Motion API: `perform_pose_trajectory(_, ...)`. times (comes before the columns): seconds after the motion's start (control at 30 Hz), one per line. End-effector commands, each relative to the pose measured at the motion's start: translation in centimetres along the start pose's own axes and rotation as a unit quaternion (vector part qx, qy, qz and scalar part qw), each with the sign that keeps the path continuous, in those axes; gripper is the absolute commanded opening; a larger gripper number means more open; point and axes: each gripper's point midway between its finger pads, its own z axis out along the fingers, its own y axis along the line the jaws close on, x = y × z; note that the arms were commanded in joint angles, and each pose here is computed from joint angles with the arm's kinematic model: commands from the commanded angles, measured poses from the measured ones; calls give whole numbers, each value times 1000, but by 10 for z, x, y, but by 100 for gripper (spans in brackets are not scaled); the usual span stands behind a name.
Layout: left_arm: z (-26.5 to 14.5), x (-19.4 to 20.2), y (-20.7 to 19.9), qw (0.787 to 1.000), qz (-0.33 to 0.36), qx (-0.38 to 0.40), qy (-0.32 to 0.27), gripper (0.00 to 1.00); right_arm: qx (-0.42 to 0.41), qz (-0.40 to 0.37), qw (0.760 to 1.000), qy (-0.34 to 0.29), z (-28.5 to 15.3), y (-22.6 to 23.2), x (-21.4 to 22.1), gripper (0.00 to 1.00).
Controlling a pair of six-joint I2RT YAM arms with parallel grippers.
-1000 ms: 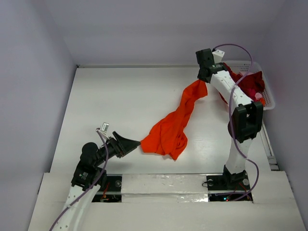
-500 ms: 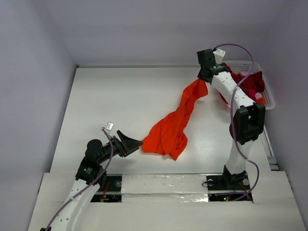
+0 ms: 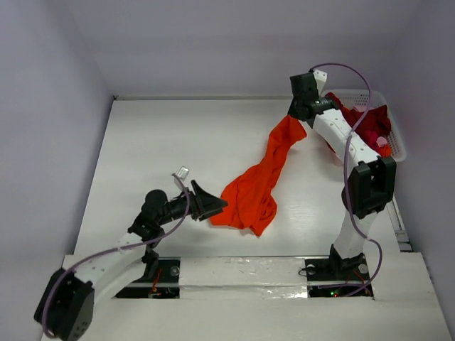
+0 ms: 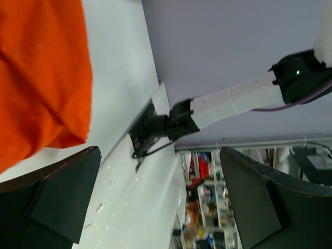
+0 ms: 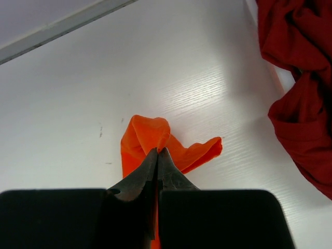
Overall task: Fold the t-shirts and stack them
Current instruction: Flatten out the tshirt
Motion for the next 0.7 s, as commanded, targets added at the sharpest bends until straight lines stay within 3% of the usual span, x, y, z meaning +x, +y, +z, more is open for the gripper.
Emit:
perform_pose_trajectory(0.0,23,-2,-64,993,71,89,11,99,-51,-11,998,-39,-28,28,-20,0)
perform_pose_trajectory(0.27,68,22,-84,991,84,94,51,99,-99,-24,993,-55,-70,61,-17,0)
perform_pose_trajectory(0.43,86,-9,-79,990,136,39,-12,99,-119,-14,991,-59,-85,60,-16,0)
perform_pose_trajectory(0.67,112,-42,-89,982,183,-1,-47,99,-139,-25,989,-48,-101,64,3,0)
